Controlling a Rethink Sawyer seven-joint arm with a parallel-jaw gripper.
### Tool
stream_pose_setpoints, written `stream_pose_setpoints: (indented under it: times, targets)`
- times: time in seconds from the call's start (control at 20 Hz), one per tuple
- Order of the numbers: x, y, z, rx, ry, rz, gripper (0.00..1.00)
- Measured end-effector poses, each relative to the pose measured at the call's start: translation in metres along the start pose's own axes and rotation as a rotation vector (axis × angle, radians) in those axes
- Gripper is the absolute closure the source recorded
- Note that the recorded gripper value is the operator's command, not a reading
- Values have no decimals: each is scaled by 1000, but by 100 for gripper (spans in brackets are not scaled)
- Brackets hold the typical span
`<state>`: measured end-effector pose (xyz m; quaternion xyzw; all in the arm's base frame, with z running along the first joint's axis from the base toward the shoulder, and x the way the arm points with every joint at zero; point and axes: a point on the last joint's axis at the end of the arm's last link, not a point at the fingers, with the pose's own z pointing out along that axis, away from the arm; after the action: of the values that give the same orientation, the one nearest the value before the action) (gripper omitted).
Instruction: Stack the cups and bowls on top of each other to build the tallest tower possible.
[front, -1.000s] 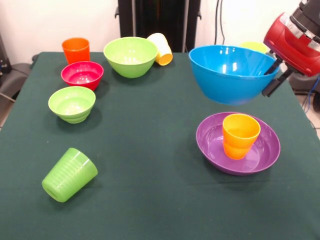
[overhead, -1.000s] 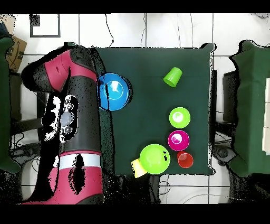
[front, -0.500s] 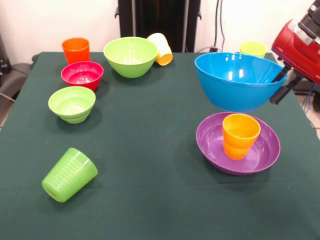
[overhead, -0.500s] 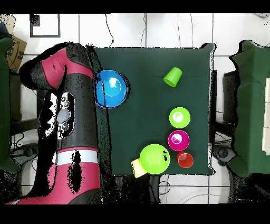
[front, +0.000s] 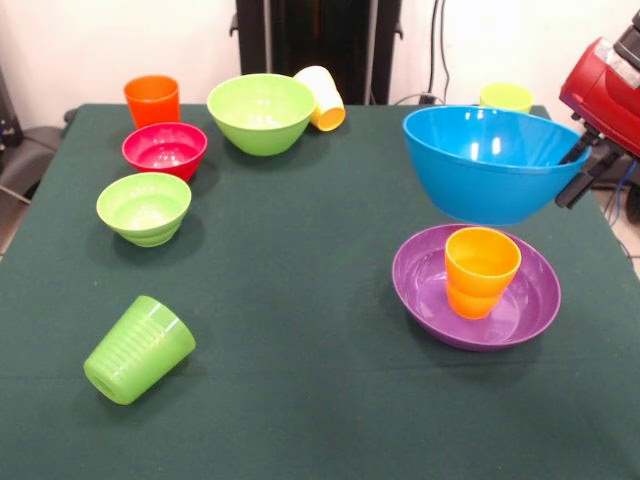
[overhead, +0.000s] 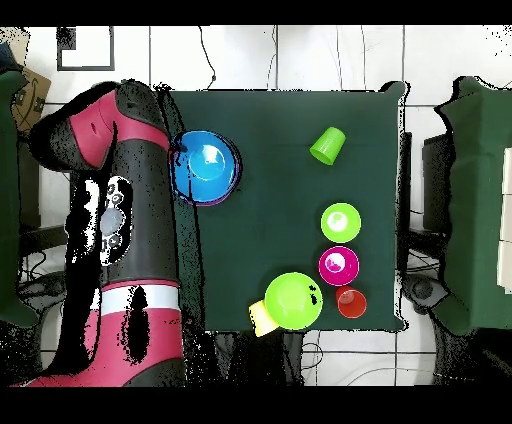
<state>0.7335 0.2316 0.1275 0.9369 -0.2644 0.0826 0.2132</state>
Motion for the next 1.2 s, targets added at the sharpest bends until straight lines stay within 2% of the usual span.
stream_pose_setpoints:
  times: [0.65,1.2]
  targets:
    - [4,-11,12,0,12,-1,100]
    - [3,-11,20,-11,9,-3,100]
